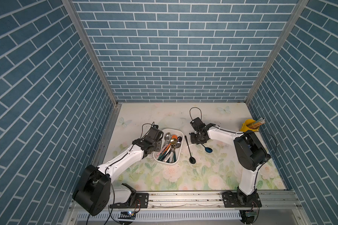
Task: Put the spoon into the storage box
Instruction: Pick up the spoon from the center of the board.
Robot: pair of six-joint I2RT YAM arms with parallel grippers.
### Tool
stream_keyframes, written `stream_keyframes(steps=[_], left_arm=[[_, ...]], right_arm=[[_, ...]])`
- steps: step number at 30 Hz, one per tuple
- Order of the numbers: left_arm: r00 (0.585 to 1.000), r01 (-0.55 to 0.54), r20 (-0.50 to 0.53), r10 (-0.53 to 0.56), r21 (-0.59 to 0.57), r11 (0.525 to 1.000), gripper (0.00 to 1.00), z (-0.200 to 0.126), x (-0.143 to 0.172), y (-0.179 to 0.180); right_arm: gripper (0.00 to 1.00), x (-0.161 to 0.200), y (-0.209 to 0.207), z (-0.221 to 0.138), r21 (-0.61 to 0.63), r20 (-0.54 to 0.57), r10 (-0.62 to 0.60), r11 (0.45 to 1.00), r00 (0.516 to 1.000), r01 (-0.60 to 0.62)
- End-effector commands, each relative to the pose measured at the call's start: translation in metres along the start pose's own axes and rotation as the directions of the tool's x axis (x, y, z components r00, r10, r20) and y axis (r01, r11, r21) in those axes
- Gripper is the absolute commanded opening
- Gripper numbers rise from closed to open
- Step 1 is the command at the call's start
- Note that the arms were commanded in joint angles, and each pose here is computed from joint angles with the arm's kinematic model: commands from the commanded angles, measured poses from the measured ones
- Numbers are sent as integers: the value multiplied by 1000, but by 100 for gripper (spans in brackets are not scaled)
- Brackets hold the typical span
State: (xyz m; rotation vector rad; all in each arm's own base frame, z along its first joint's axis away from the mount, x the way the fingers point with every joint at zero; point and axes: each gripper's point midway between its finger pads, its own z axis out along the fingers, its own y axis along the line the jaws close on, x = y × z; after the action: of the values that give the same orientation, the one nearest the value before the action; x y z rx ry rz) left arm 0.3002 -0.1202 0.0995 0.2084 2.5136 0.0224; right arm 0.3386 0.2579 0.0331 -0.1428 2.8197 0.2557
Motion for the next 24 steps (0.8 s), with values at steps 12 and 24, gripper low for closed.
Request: stream_keyframes(steps=[12,24], left_arm=[[998,56,-42,-56,-5,998,57,4,12,17],[990,107,-93,-101,67,992,57,11,26,9]], right_arm=[[42,17,-3,22,35,-107,17,999,994,-13],[27,32,-19,25,95,-167,-59,993,984,76]])
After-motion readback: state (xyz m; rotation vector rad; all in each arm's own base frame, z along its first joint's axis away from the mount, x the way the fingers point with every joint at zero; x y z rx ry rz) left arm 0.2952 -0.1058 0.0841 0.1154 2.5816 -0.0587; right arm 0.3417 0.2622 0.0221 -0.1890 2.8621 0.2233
